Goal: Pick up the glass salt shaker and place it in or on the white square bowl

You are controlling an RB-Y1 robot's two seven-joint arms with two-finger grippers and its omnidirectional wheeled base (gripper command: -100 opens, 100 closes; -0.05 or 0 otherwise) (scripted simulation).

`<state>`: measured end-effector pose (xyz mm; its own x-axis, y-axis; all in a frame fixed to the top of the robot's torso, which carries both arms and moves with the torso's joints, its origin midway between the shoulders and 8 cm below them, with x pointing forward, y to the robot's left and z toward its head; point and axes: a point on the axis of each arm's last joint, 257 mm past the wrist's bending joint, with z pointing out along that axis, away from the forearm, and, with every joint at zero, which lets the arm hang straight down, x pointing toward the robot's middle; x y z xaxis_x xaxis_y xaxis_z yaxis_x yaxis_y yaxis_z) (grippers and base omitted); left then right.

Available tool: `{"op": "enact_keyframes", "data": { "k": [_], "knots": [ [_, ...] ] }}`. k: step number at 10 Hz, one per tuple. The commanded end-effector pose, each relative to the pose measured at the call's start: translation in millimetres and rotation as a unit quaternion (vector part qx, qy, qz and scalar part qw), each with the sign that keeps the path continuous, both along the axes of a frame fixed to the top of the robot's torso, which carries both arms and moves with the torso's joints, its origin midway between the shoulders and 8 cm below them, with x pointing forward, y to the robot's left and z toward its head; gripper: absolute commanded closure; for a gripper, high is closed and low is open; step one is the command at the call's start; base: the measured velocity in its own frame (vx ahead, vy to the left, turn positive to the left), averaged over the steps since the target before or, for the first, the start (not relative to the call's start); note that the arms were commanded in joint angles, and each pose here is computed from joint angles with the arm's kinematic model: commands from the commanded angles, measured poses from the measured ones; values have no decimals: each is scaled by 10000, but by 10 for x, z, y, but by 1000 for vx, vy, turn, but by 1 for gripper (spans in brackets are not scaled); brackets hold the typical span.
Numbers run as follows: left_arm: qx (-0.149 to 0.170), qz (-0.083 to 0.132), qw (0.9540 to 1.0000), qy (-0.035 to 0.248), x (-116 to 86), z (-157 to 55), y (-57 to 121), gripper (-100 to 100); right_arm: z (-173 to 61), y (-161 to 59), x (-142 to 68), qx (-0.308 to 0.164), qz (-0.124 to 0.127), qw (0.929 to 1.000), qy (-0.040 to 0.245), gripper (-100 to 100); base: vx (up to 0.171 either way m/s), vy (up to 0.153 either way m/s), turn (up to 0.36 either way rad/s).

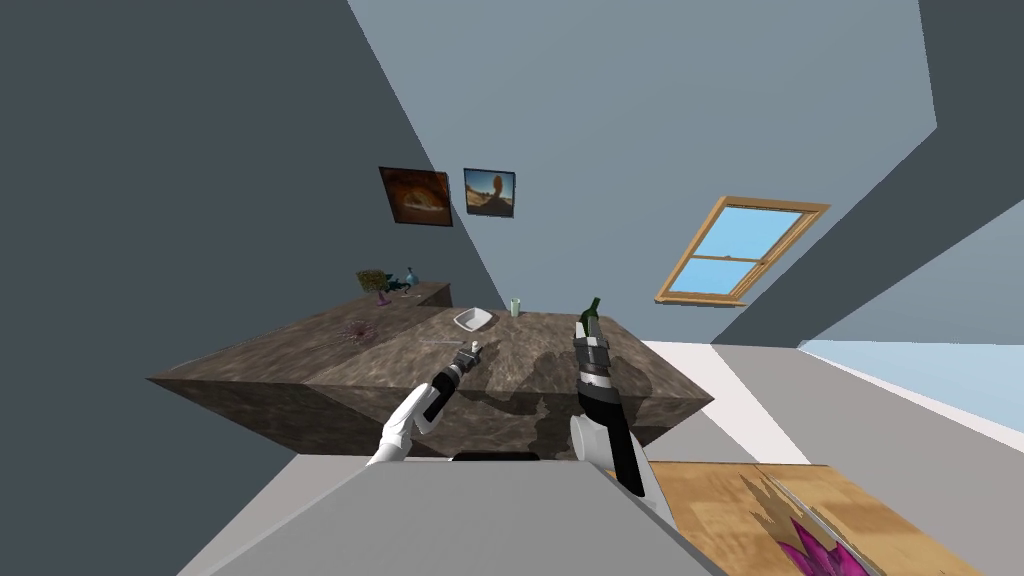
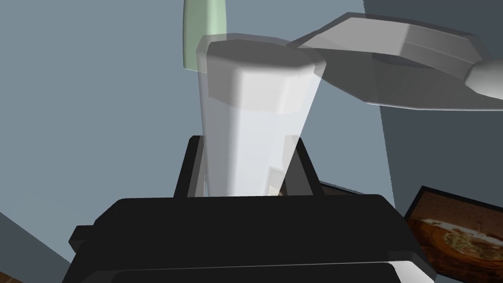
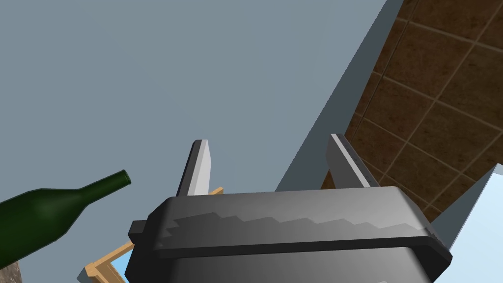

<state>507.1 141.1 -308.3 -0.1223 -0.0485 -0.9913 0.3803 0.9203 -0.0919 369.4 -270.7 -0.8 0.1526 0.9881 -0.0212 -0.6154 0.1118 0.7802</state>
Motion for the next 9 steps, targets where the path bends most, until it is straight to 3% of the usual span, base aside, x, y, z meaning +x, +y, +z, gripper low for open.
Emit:
{"op": "enact_keyframes", "data": {
  "k": [1, 3, 4, 5, 9],
  "knots": [
    [9, -18, 10000, 17, -94, -21, -35, 100, 0, 0, 0, 0, 0, 10000, 0, 0, 2, 46, 36],
    [3, -32, 10000, 1, -102, -5, -53, 100, 0, 0, 0, 0, 0, 10000, 0, 0, -4, 32, 13],
    [6, -32, 10000, 3, -106, -8, -54, 0, 0, 0, 0, 0, 0, 10000, 0, 0, 0, 0, 0],
    [135, -29, 9999, 59, -142, -79, 8, 100, 0, 0, 0, 0, 0, 10000, 0, 0, -156, -26, 60],
    [397, -49, 9992, 87, -161, -135, 122, 100, 1, 1, 1, 1, 1, 10000, -1, 0, -164, -17, 25]
  ]
}}
